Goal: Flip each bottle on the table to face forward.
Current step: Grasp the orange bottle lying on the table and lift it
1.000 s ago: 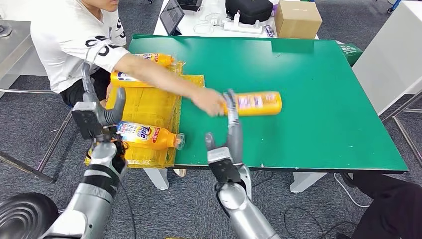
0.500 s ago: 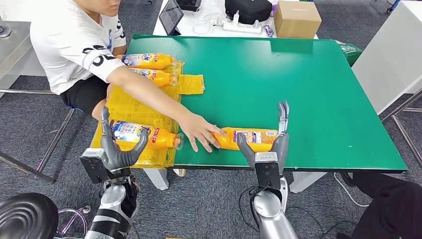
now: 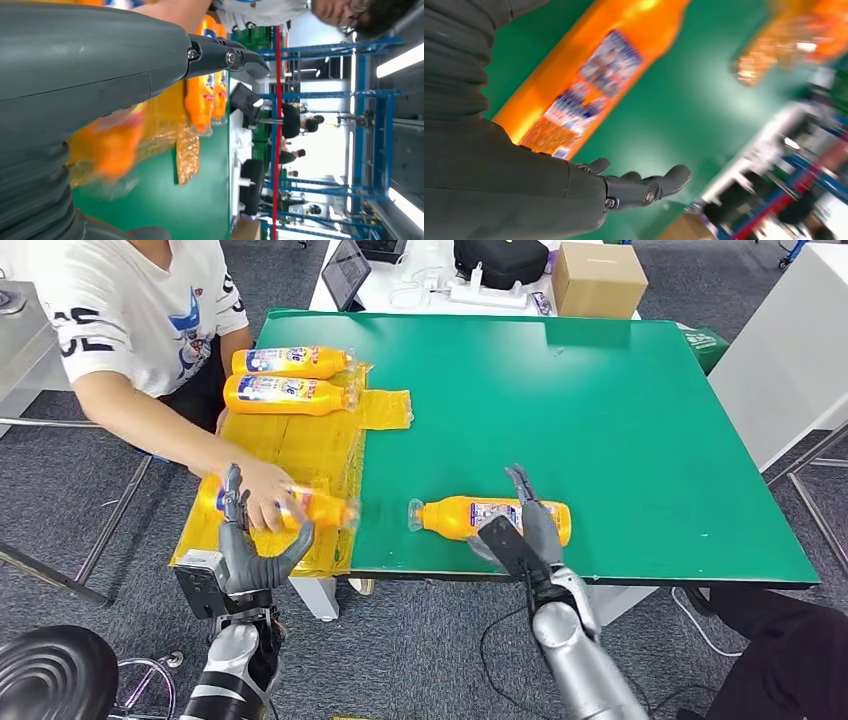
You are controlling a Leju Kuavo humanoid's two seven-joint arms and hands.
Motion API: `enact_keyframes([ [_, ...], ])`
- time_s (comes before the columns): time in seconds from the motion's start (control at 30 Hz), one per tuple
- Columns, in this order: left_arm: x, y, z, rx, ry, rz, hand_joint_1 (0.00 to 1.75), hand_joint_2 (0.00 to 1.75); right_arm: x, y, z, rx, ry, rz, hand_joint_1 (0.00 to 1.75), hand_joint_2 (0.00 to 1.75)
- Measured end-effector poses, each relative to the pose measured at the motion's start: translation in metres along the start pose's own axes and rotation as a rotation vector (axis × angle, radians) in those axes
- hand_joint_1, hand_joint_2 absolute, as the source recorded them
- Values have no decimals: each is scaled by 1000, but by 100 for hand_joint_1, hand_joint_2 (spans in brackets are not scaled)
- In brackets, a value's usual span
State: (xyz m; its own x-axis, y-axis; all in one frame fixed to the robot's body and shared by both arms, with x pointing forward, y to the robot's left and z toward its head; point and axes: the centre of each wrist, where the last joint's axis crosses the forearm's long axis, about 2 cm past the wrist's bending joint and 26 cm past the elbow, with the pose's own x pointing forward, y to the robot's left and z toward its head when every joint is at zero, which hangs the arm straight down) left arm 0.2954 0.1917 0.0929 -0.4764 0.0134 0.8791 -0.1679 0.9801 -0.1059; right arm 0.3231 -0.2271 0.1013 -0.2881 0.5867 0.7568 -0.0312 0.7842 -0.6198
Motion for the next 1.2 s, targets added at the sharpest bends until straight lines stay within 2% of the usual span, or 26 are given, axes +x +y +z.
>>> enact_keyframes([
  [0.17,-5,-2,0,-38,19,14,0,175,-25,-27,-29,127,78,129,0,175],
  [0.37,-9,-6,0,-62,44,22,0,175,-38,-42,-52,199,140,190,0,175],
  [0.5,-11,-8,-1,-75,53,25,0,175,-40,-45,-63,240,151,231,0,175],
  [0.63,-14,-11,-4,-90,68,30,0,175,-35,-49,-79,344,180,258,0,175],
  [0.9,-22,-16,-10,-117,101,38,0,175,-34,-53,-93,567,238,212,0,175],
  [1.2,-25,-18,-11,-125,118,43,0,175,-35,-58,-97,616,226,197,0,175],
])
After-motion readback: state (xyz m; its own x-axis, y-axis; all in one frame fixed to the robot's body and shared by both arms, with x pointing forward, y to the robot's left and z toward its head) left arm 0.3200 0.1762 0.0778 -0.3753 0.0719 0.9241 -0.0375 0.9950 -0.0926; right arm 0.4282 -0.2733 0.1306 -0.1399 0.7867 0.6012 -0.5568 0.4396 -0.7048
